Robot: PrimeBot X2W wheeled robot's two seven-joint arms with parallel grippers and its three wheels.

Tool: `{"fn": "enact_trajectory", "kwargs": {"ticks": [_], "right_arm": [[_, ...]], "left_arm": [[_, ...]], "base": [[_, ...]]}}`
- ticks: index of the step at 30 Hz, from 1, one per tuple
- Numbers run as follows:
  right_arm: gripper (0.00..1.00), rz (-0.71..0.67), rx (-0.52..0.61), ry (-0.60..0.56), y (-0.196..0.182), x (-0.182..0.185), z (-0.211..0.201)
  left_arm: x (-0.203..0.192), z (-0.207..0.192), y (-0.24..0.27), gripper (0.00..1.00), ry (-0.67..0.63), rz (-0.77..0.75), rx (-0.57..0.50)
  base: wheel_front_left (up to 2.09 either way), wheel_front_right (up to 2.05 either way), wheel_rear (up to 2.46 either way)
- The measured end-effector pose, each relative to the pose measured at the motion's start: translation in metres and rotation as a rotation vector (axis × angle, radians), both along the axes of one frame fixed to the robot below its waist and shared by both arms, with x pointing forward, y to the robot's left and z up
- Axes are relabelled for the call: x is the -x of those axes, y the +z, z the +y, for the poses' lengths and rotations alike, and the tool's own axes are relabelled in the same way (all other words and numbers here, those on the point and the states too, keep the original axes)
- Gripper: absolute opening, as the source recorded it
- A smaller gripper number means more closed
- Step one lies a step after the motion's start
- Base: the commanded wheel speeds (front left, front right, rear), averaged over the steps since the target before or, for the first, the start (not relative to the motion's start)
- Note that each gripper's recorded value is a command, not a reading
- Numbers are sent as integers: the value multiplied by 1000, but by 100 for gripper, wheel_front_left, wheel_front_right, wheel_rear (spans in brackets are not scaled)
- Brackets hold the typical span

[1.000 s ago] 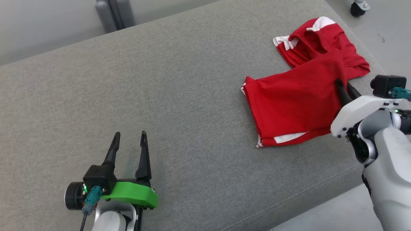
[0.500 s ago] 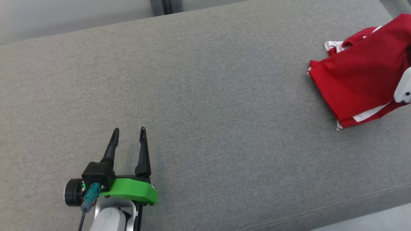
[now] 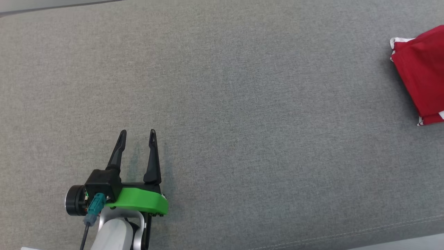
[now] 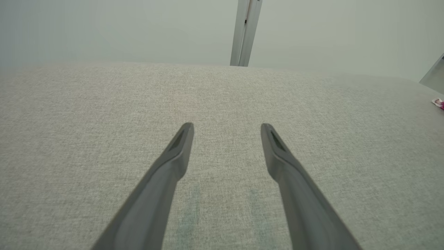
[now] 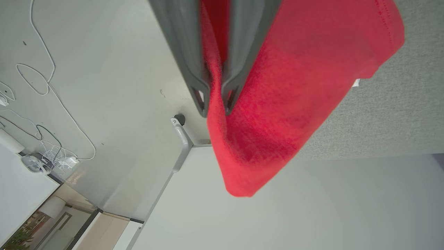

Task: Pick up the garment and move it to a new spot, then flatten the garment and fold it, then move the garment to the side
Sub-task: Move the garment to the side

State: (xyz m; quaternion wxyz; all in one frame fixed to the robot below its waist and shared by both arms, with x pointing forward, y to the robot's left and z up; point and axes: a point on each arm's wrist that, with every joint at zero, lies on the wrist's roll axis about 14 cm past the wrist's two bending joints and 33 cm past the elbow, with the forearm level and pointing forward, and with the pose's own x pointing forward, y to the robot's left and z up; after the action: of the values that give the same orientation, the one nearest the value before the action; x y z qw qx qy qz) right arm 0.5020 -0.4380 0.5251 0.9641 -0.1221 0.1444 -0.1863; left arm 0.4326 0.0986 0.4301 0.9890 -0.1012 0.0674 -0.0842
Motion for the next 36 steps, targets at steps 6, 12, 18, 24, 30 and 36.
{"fn": "enact_trajectory", "kwargs": {"ticks": [6, 12, 18, 24, 30, 36], "right_arm": [[100, -14, 5, -50, -15, 0, -14], [100, -21, -18, -59, -36, 0, -7], [100, -73, -21, -22, -27, -8, 9], [100, -146, -22, 59, -7, -17, 38], [100, -226, -75, 153, 11, -21, 82], [100, -265, -144, 265, 10, -7, 139]], "left_arm": [[-3, 4, -9, 100, 5, 20, -9], [-5, 4, -13, 100, 5, 27, -10], [-6, 0, -8, 100, -5, 12, -13], [-10, -2, 8, 100, -10, -25, 0], [-7, 1, 14, 100, 3, -26, 8], [-3, 12, 28, 100, 64, -40, 47]], "base": [[0, 0, 0], [0, 0, 0], [0, 0, 0], [0, 0, 0], [0, 0, 0], [0, 0, 0]]}}
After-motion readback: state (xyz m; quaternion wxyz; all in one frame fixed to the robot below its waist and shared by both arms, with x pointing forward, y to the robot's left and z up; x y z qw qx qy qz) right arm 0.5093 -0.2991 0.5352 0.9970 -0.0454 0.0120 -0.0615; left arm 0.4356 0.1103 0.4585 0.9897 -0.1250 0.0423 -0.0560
